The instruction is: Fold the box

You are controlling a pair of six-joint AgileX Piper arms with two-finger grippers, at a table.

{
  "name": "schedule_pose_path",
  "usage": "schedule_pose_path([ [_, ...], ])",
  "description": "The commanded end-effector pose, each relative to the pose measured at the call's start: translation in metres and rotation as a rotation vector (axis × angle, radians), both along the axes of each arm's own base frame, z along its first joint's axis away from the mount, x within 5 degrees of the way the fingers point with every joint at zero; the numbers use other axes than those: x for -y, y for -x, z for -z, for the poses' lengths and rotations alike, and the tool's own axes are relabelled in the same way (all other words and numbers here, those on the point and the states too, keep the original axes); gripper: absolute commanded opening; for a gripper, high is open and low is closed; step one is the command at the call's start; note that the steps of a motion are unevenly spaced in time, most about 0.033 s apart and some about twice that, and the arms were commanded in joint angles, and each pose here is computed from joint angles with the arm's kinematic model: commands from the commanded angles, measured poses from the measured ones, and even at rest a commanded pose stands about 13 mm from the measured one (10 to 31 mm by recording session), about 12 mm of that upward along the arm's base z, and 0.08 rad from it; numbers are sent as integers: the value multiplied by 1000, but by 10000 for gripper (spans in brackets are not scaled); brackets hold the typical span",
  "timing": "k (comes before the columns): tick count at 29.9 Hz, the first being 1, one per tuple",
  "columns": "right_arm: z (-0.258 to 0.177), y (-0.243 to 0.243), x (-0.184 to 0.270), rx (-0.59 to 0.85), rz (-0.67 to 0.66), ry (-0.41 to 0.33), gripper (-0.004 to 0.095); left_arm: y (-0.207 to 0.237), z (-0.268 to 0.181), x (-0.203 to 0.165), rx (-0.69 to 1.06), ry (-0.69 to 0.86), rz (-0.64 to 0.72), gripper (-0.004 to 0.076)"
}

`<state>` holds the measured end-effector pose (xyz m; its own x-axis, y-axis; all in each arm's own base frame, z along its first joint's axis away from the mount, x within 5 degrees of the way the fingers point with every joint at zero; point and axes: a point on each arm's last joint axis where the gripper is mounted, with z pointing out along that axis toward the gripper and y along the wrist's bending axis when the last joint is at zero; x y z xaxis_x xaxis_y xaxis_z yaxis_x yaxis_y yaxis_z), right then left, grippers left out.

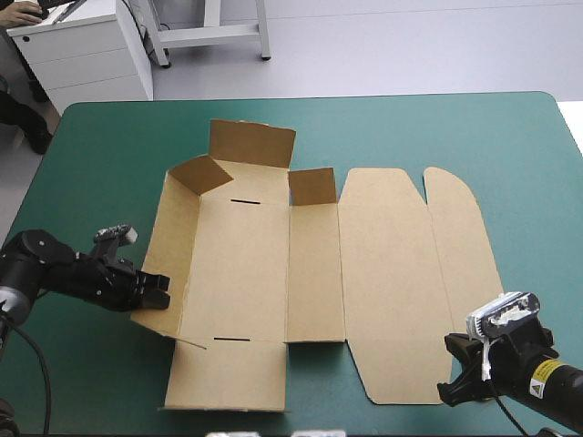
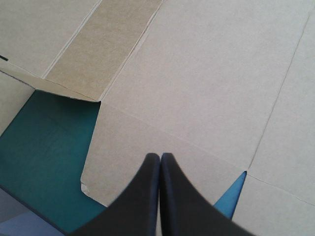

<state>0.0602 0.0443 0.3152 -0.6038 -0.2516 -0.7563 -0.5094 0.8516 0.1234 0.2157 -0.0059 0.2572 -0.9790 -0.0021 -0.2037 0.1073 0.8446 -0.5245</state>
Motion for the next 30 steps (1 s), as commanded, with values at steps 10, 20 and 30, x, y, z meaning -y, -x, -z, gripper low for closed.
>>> schedule_pose_path([
  [10, -10, -3, -1, 52, 7, -36, -20, -71, -46, 30, 89, -560, 386, -10],
  [20, -10, -2, -2, 48, 6, -38, -20, -109, -66, 92, 586, -1000, 667, -10],
  [30, -10, -2, -2, 45, 10, -43, -20, -92, -75, 157, 908, -1222, 840, -10],
])
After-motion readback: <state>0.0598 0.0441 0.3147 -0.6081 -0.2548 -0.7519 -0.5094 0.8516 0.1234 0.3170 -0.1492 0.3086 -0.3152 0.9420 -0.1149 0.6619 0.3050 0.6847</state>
